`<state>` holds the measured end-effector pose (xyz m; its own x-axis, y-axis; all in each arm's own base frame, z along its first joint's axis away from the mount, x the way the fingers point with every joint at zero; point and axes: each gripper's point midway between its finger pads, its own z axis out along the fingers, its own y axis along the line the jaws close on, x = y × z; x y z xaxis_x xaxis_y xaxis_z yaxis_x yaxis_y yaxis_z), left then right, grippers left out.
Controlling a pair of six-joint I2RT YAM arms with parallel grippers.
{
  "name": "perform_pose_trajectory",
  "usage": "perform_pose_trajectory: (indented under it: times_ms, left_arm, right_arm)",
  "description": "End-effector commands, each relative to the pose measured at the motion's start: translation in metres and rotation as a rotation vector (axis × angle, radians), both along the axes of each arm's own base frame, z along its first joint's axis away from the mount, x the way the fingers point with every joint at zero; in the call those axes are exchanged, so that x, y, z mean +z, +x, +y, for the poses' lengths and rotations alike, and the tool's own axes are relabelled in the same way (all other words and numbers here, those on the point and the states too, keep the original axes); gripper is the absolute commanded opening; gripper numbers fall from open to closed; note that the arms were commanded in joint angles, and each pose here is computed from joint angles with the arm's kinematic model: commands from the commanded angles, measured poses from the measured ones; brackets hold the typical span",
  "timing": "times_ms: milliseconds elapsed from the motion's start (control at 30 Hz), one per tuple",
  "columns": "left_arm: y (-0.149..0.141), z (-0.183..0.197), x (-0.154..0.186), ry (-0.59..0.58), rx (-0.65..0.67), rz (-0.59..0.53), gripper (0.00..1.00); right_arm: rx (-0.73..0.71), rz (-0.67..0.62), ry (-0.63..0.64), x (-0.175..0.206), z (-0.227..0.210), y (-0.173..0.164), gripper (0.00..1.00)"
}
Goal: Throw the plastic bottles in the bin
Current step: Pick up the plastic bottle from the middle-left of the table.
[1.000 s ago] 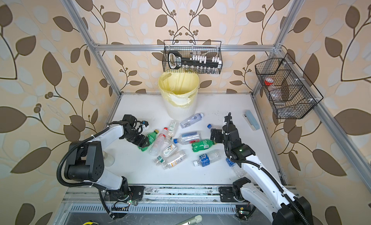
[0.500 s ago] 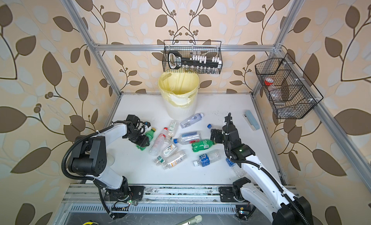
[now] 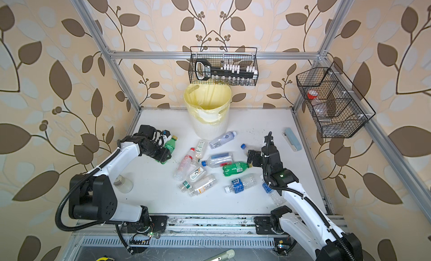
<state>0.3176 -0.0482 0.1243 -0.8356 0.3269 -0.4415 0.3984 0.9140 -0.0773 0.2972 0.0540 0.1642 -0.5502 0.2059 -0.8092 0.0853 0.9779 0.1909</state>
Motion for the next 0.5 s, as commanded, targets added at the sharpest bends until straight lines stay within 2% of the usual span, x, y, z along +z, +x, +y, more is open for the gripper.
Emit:
perform_pose_trajectory:
  times_ms: [0,133,300,467]
  left_arm:
    - [-0.002,-0.007,0.04,-0.056,0.037,-0.049,0.55]
    - [0.003,-0.009,0.075,-0.101,0.087,-0.095,0.55]
    - [0.006,-0.012,0.115,-0.131,0.093,-0.148,0.55]
    - [0.011,-0.014,0.157,-0.156,0.099,-0.217,0.57]
  right_arm:
    - [-0.002,0.019,-0.018,-0.007,-0.005,-0.008,1.0]
    - [-0.002,0.012,-0.017,-0.005,-0.005,-0.01,1.0]
    - [-0.032,0.008,-0.044,0.0,-0.014,-0.011,1.0]
    - [-0.043,-0.005,-0.017,0.003,-0.015,-0.012,1.0]
